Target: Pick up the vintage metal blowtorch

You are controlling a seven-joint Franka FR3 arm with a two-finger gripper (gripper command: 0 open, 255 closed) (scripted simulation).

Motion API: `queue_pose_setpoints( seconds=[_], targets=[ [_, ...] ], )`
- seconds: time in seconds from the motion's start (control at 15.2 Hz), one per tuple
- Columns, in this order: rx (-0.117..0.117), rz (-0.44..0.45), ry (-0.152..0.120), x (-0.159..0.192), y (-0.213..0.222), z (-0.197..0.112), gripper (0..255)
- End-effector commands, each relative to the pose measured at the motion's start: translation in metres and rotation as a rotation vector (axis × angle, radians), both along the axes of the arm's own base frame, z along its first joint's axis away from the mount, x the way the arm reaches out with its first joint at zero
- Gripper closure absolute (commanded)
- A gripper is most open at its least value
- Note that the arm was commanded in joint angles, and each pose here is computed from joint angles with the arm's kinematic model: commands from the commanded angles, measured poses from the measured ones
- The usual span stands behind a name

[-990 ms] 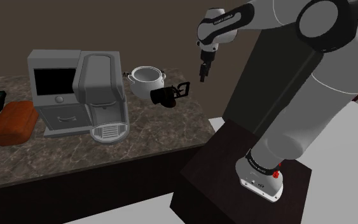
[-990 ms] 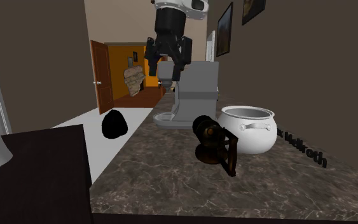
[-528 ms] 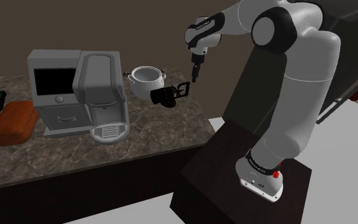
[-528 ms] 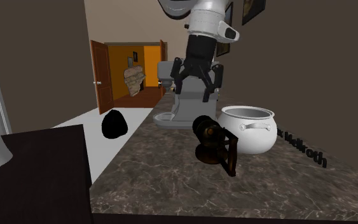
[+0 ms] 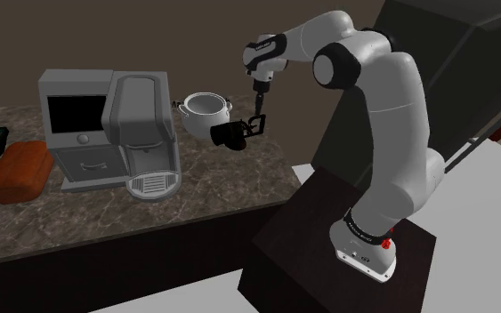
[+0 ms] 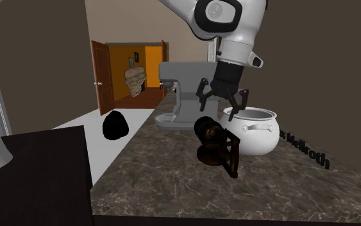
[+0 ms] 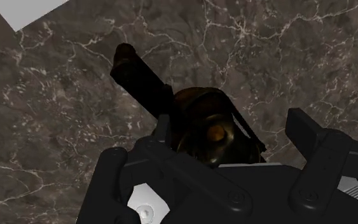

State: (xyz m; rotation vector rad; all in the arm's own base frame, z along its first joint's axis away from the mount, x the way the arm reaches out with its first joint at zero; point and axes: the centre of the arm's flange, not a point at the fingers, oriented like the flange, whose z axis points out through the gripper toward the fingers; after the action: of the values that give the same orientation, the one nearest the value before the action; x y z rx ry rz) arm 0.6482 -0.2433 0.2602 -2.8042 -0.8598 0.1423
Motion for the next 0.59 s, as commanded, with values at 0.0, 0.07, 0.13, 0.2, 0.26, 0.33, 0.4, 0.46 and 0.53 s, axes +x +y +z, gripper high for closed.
queue_pose_setpoints(
  seconds=[0.0, 0.07, 0.13, 0.2, 0.26, 0.33, 0.4, 0.46, 0.53],
  targets=[
    [0.021, 0.037, -0.003, 0.021, -0.005, -0.018, 0],
    [0.031, 0.055, -0.004, 0.032, -0.006, -0.026, 0],
    [0.038, 0.069, -0.005, 0.041, -0.006, -0.033, 0],
    [0.038, 0.069, -0.005, 0.041, -0.006, -0.038, 0],
    [0.038, 0.069, -0.005, 0.041, -0.006, -0.043, 0],
    [0.038, 0.069, -0.005, 0.041, -0.006, -0.049, 0],
    [0.038, 0.069, -0.005, 0.041, -0.006, -0.054, 0],
    [0.038, 0.069, -0.005, 0.041, -0.006, -0.059, 0],
    [0.038, 0.069, -0.005, 0.041, -0.006, -0.065, 0]
  ],
)
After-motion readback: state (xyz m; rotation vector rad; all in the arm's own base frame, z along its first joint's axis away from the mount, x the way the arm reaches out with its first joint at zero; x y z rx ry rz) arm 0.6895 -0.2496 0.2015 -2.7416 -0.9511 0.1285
